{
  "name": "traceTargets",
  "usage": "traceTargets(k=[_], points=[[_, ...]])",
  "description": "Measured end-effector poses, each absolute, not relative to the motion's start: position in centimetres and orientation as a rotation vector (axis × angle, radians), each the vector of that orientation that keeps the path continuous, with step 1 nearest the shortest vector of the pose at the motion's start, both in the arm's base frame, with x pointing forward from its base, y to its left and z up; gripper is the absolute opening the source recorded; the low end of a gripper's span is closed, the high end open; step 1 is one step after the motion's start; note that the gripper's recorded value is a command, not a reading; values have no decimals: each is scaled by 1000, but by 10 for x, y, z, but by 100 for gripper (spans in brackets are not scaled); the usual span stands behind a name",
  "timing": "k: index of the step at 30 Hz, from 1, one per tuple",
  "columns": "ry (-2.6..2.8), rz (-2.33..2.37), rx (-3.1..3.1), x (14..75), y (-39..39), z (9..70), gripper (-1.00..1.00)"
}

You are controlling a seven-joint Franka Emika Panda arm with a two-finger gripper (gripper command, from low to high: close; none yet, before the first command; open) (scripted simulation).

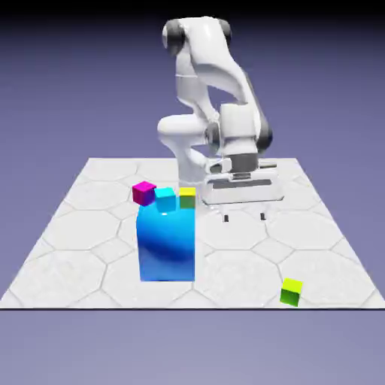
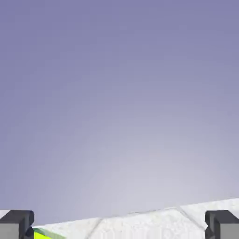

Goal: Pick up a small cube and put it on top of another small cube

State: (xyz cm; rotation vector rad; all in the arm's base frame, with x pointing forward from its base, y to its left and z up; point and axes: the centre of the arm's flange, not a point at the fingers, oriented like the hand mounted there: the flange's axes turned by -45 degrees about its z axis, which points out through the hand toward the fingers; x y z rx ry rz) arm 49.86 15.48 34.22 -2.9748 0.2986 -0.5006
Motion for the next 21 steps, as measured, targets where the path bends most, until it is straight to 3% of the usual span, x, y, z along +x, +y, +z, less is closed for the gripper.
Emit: traceTargets(k=[12,18,19,21], points=[[650,-38,-3069,512,278,203,0],[666,-21,-3073,512,283,133,0],[665,-21,-3073,512,283,126,-100],[665,-22,-3073,512,283,126,-100]])
